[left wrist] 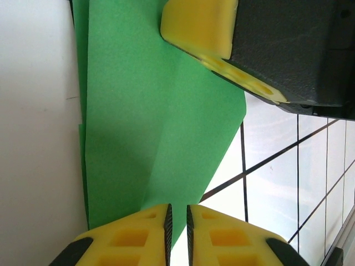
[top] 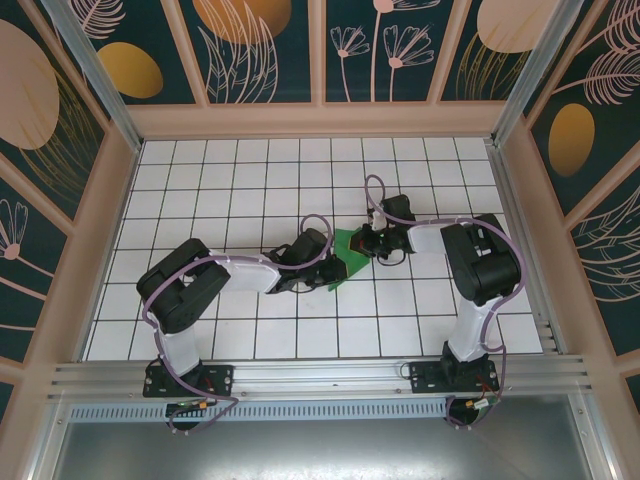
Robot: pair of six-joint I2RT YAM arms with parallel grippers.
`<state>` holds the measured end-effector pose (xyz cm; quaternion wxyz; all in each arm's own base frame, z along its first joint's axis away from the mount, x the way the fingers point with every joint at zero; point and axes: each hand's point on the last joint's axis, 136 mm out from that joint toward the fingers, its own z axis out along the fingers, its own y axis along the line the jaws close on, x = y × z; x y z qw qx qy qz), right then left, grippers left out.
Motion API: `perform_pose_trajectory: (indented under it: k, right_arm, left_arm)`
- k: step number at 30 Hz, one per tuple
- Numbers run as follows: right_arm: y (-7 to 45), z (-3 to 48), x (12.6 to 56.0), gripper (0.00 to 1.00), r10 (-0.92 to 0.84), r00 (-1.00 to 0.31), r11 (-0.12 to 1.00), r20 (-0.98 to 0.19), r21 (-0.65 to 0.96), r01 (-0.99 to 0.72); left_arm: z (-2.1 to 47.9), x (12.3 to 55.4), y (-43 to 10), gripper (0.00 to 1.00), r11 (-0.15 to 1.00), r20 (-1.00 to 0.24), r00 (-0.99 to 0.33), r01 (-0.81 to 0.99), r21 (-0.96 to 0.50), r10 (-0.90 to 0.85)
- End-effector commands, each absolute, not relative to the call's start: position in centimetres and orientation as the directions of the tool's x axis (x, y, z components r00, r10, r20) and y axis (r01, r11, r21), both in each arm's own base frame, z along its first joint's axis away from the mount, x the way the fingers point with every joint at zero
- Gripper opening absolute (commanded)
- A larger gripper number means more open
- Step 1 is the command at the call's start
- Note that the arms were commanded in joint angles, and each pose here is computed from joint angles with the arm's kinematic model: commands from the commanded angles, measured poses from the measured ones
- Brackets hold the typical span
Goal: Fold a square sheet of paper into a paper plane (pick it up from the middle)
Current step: Fourth fold the wing at the center of the table.
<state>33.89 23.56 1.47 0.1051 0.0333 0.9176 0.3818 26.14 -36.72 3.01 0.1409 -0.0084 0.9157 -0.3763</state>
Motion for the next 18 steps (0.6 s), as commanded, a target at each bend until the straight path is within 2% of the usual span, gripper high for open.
perform_pose_trajectory:
  k: [1,8,18]
  right_arm:
    - [20.5,-4.3,31.4,0.0,0.161,-0.985,0.824,-0.064,0.559,0.098]
    - [20.4,-4.4,31.3,0.0,0.158,-0.986,0.825,-0.061,0.557,0.098]
    - [20.4,-4.7,31.2,0.0,0.154,-0.987,0.828,-0.054,0.552,0.099]
  left_arm:
    - [4.2,26.2,-37.0,0.2,0.697,-0.276,-0.953,0.116,-0.707,-0.122]
    - [6.4,27.7,-36.9,0.25,0.713,-0.369,-0.923,0.186,-0.676,-0.11]
    - [4.0,26.7,-37.6,0.22,0.696,-0.29,-0.954,0.162,-0.7,-0.07]
